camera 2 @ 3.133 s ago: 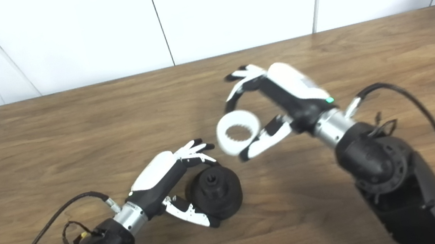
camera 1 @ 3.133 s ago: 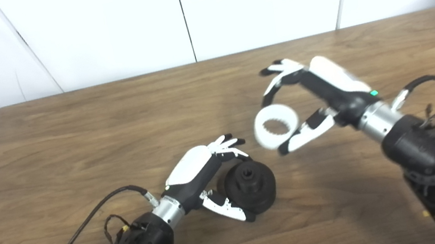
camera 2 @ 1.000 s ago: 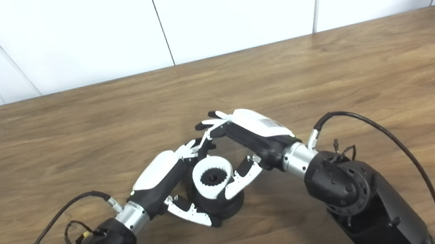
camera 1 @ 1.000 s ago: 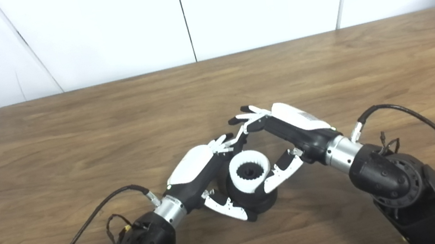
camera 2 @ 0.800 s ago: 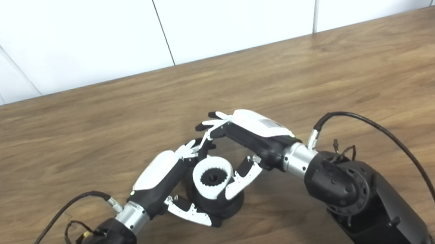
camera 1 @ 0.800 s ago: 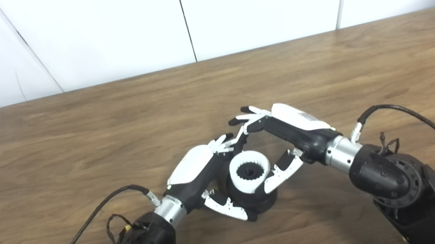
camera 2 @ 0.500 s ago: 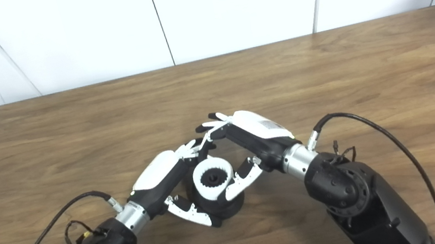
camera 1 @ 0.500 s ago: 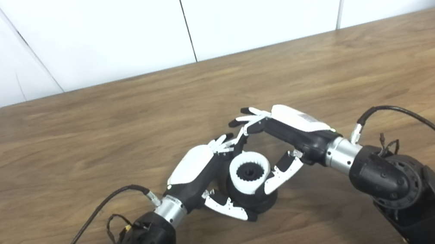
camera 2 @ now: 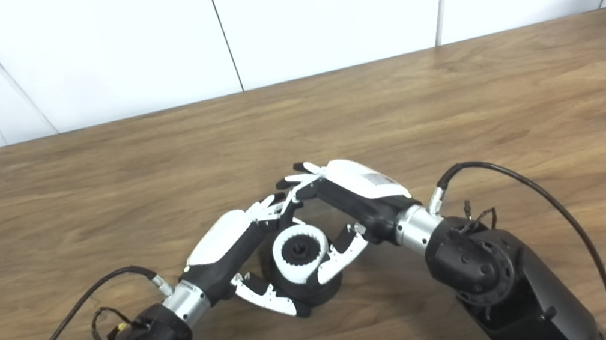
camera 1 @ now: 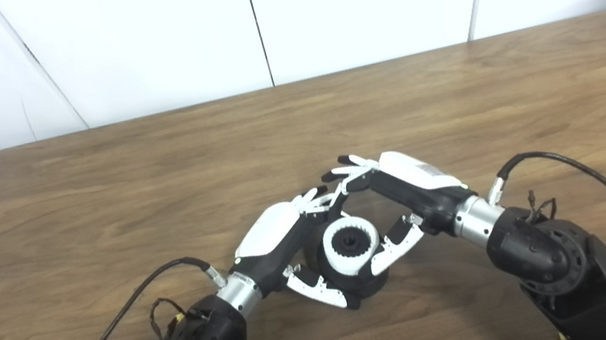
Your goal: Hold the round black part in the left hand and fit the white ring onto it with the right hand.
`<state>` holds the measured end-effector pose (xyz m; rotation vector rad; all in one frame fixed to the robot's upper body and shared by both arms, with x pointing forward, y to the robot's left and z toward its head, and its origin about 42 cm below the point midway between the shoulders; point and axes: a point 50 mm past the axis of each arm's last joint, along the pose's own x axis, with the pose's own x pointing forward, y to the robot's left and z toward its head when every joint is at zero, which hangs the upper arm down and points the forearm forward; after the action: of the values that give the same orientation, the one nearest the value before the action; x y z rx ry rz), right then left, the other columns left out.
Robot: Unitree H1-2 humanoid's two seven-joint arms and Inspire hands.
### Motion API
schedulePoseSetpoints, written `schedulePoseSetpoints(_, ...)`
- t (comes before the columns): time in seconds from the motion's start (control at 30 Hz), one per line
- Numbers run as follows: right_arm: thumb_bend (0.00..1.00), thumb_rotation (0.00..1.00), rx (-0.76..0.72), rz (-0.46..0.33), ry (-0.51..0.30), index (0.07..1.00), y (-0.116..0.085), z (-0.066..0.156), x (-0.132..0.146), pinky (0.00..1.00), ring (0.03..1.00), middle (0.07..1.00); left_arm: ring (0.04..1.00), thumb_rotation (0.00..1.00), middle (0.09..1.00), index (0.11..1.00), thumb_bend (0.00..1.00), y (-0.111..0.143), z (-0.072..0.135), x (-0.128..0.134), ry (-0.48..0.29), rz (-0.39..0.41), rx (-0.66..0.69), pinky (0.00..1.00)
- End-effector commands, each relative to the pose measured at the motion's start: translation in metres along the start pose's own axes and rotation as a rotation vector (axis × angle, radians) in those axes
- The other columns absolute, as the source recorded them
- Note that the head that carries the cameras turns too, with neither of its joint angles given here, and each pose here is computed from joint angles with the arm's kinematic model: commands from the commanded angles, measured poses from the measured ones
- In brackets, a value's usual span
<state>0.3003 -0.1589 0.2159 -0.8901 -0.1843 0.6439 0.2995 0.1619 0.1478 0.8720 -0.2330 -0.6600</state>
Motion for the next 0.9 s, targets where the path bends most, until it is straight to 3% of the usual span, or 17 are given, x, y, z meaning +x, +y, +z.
schedulePoseSetpoints(0.0, 0.52, 0.15, -0.029, -0.015, -0.030, 0.492, -0.004, 0.004, 0.000, 1.00, 1.000, 0.907, 1.000, 0.26, 0.925, 0.622, 0.88, 0.016, 0.005, 0.002, -0.017, 0.040, 0.045, 1.00)
schedulePoseSetpoints(0.17, 0.52, 0.15, -0.037, -0.004, -0.020, 0.494, -0.003, 0.001, 0.000, 0.99, 1.000, 0.914, 1.000, 0.25, 0.924, 0.624, 0.88, 0.015, 0.005, 0.002, -0.020, 0.044, 0.036, 1.00)
schedulePoseSetpoints(0.2, 0.75, 0.20, -0.041, -0.001, -0.018, 0.586, -0.003, 0.001, 0.000, 0.99, 1.000, 0.915, 1.000, 0.25, 0.924, 0.625, 0.89, 0.015, 0.005, 0.002, -0.020, 0.043, 0.034, 1.00)
schedulePoseSetpoints(0.23, 0.83, 0.22, -0.044, 0.001, -0.016, 0.623, -0.003, 0.000, 0.000, 0.98, 1.000, 0.915, 1.000, 0.26, 0.924, 0.626, 0.89, 0.015, 0.004, 0.002, -0.020, 0.042, 0.034, 1.00)
schedulePoseSetpoints(0.33, 0.93, 0.25, -0.051, 0.007, -0.010, 0.679, -0.005, 0.000, 0.000, 0.98, 1.000, 0.916, 0.999, 0.28, 0.923, 0.625, 0.89, 0.015, 0.004, 0.002, -0.022, 0.044, 0.035, 1.00)
schedulePoseSetpoints(0.63, 0.99, 0.28, -0.063, 0.006, -0.005, 0.703, -0.009, 0.000, 0.000, 0.98, 1.000, 0.911, 1.000, 0.29, 0.925, 0.639, 0.89, 0.014, 0.004, 0.003, -0.020, 0.043, 0.039, 1.00)
schedulePoseSetpoints(0.87, 1.00, 0.29, -0.052, -0.016, -0.001, 0.695, -0.016, 0.000, 0.000, 0.99, 1.000, 0.906, 1.000, 0.31, 0.929, 0.740, 0.94, 0.018, 0.005, 0.002, -0.006, 0.045, 0.046, 1.00)
